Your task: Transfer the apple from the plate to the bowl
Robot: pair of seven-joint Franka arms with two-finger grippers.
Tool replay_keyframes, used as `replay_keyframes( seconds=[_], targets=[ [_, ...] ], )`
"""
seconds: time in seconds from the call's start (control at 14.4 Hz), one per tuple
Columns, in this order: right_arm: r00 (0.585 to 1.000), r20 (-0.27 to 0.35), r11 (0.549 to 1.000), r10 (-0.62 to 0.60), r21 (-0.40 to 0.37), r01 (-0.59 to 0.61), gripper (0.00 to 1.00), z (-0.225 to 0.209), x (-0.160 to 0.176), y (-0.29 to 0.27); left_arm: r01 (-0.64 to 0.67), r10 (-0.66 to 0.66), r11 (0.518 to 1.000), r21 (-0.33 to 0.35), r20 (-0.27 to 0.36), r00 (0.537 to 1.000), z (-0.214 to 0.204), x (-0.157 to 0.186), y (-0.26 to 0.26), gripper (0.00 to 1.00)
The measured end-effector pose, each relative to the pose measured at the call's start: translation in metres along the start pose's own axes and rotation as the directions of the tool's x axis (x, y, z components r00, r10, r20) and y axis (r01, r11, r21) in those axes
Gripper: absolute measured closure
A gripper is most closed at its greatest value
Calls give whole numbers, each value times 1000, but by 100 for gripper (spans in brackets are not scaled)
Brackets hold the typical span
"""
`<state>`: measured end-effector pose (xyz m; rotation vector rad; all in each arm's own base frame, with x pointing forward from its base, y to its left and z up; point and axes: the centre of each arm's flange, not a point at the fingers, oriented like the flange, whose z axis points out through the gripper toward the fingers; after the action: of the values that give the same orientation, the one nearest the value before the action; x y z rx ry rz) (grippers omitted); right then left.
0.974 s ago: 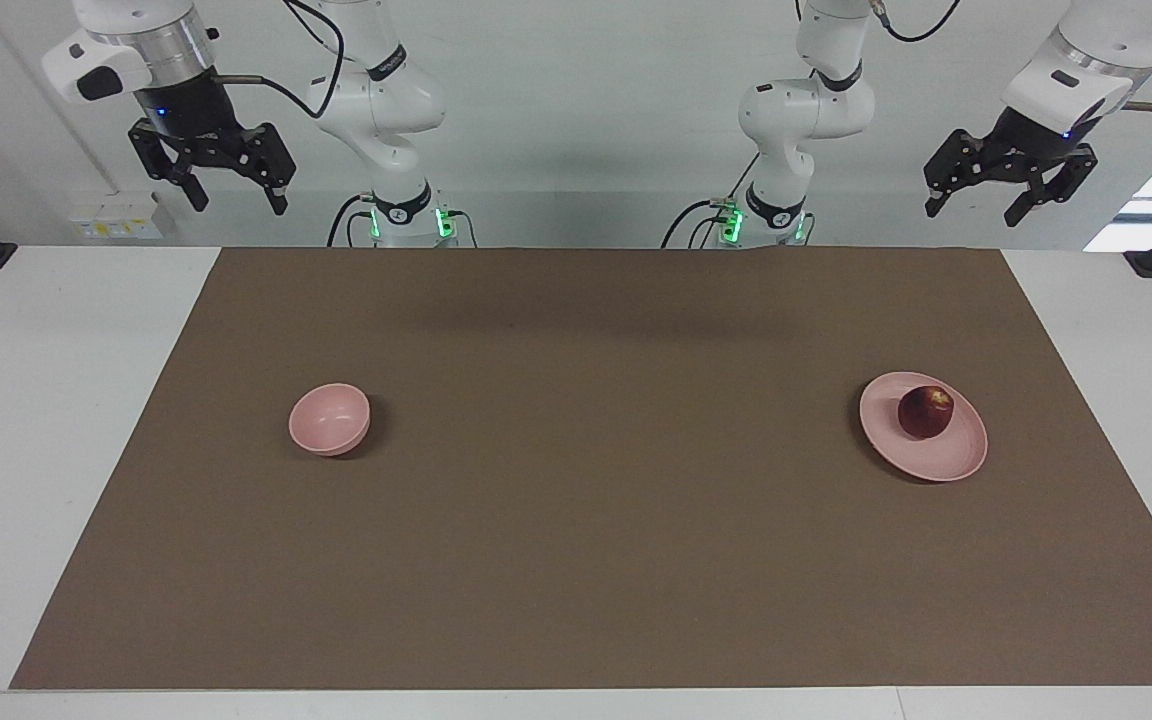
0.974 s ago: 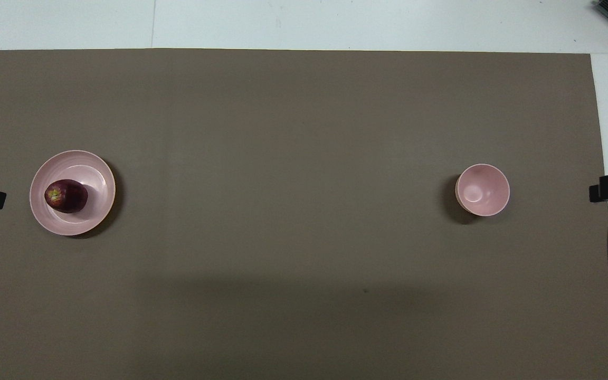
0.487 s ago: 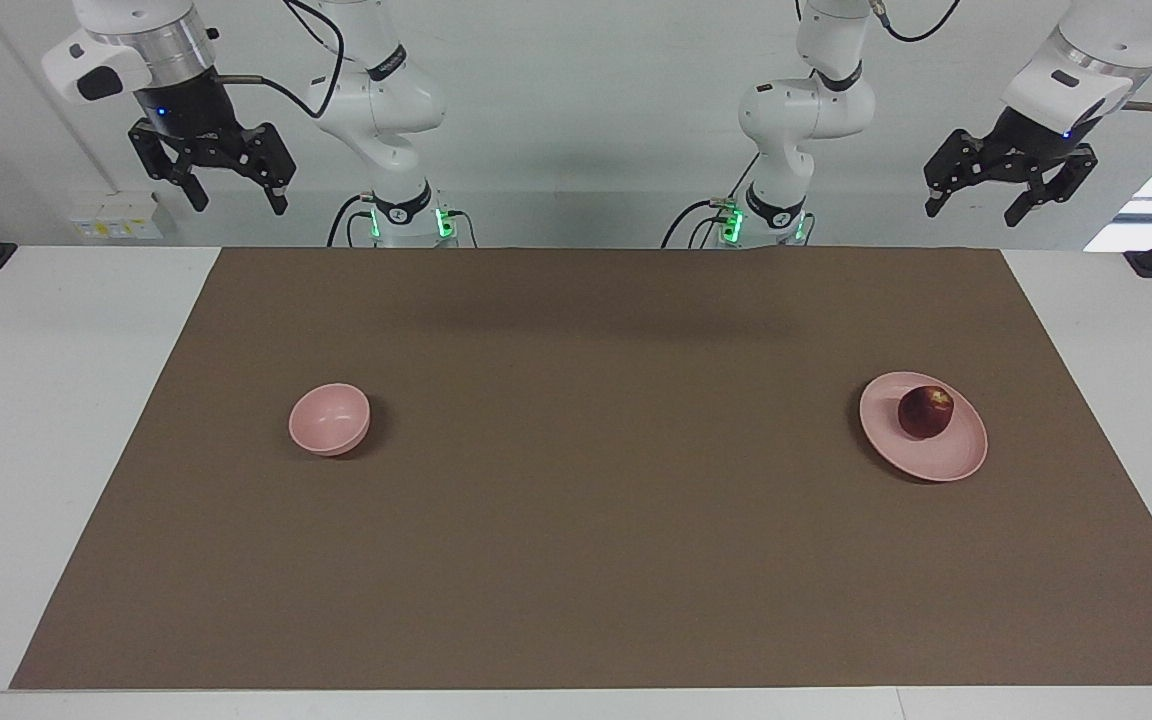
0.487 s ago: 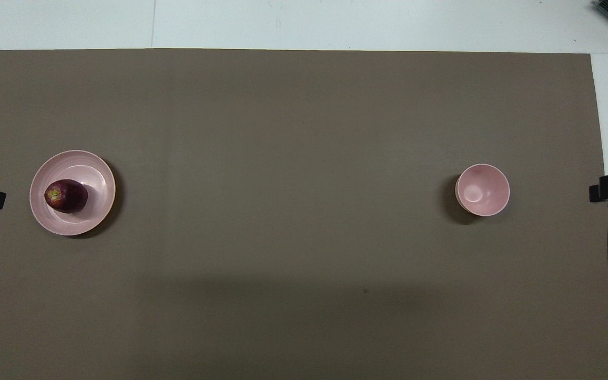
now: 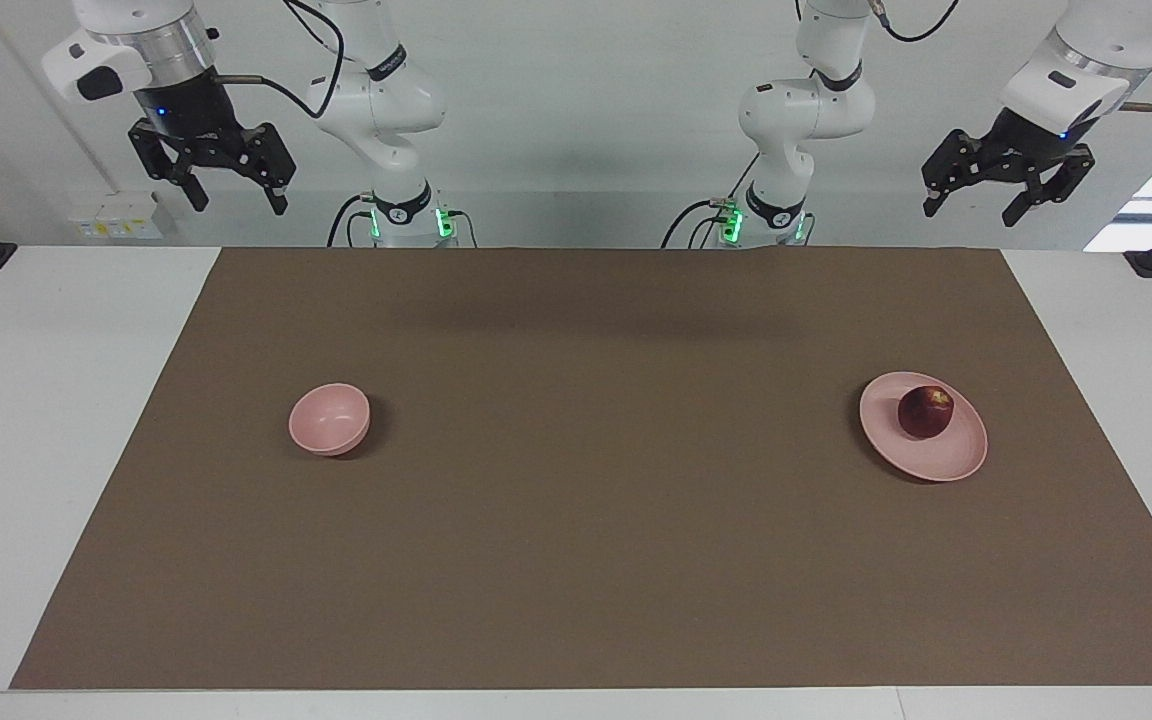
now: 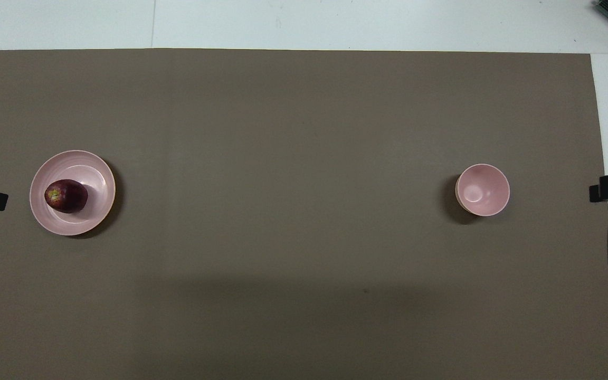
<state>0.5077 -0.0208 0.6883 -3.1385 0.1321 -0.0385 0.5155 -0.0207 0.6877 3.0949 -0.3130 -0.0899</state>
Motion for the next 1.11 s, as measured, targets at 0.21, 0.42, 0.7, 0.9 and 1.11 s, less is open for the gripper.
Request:
replay_keyframes(
  seconds=[0.21,0.42,0.7,0.9,1.11],
  targets=[
    [1000,0,1000,0,0,0,0,0,0,0,-1,1,1000,0,5,1000,2,-3,1,0],
    [1000,0,1000,0,0,0,0,0,0,0,3,-3,1000,0,3,1000,1,-4,-1,0],
    [1000,0,1000,0,0,0,0,0,0,0,3,-3,1000,0,3,1000,2,-4,-1,0],
    [1000,0,1000,1,0,-1,0,0,0,0,19,-19,1000,-1,-18,1000,22,5,-16,0],
    [1000,0,1000,3,0,-3,0,0,0,2,26,-26,1000,-7,-15,1000,66,14,-42,0]
  ],
)
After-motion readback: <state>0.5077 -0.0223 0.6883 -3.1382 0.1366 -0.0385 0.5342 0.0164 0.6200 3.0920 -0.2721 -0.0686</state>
